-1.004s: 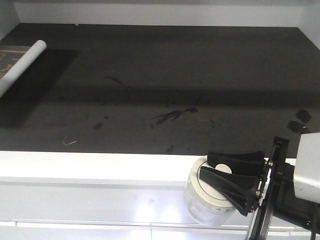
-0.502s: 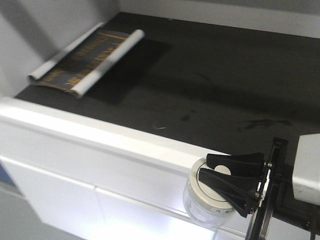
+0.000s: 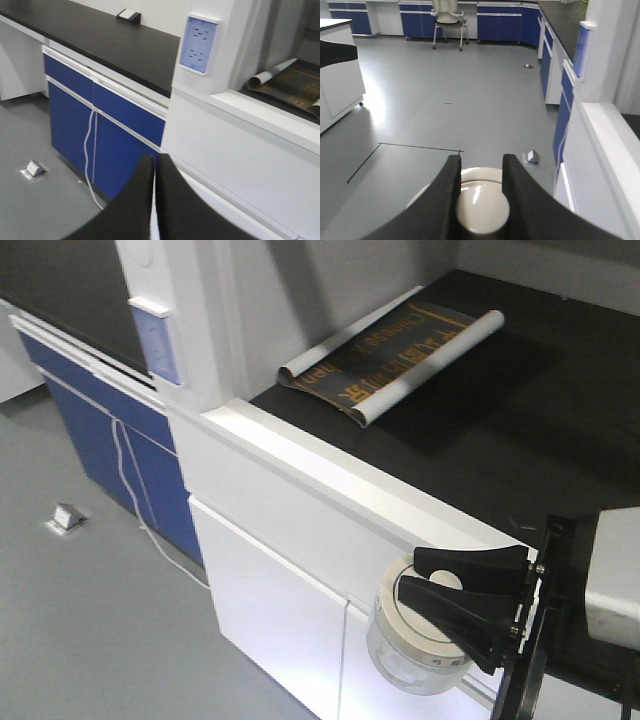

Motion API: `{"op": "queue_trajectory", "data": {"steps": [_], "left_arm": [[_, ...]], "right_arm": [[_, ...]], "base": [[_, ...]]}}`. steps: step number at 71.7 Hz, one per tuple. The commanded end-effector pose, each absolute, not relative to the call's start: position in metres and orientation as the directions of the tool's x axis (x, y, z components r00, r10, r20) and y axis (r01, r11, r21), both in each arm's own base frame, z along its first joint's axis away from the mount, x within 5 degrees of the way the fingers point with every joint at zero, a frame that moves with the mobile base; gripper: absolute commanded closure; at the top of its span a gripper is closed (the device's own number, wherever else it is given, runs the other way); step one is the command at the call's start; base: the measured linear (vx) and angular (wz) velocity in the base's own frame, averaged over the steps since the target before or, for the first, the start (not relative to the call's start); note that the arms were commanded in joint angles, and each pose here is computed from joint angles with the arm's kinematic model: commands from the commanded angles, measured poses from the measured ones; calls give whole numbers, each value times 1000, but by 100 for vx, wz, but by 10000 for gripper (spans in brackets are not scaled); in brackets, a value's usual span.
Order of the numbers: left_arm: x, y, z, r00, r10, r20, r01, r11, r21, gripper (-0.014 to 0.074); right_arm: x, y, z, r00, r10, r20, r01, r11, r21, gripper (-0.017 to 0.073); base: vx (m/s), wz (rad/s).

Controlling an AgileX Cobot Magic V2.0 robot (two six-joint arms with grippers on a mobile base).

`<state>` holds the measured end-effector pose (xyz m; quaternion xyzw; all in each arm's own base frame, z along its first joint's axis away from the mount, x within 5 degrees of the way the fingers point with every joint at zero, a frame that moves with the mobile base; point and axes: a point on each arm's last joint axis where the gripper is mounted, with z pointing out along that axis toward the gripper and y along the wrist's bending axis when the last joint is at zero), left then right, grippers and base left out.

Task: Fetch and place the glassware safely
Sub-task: 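Hold the jar in the right gripper while the base turns away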

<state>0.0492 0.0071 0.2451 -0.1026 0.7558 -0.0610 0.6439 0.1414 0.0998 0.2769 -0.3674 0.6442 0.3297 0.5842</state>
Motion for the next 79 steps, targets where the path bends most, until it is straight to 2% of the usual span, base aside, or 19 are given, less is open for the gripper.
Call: {"op": "queue_trajectory", "data": {"steps": [1,51,79], "left_arm": [[49,6,259,-77,-238,-968,-41,971,-235,601],[49,6,259,-79,-238,-968,-42,971,-235,601],[49,6,259,-79,-238,-968,-42,971,-235,601]], "right_arm": [[141,100,293,-5,-11,-1000,-863,505,-1,560],[141,100,293,-5,-11,-1000,-863,505,-1,560],[141,100,293,-5,-11,-1000,-863,505,-2,560]], "base": [[5,57],[7,84],[11,35]]}}
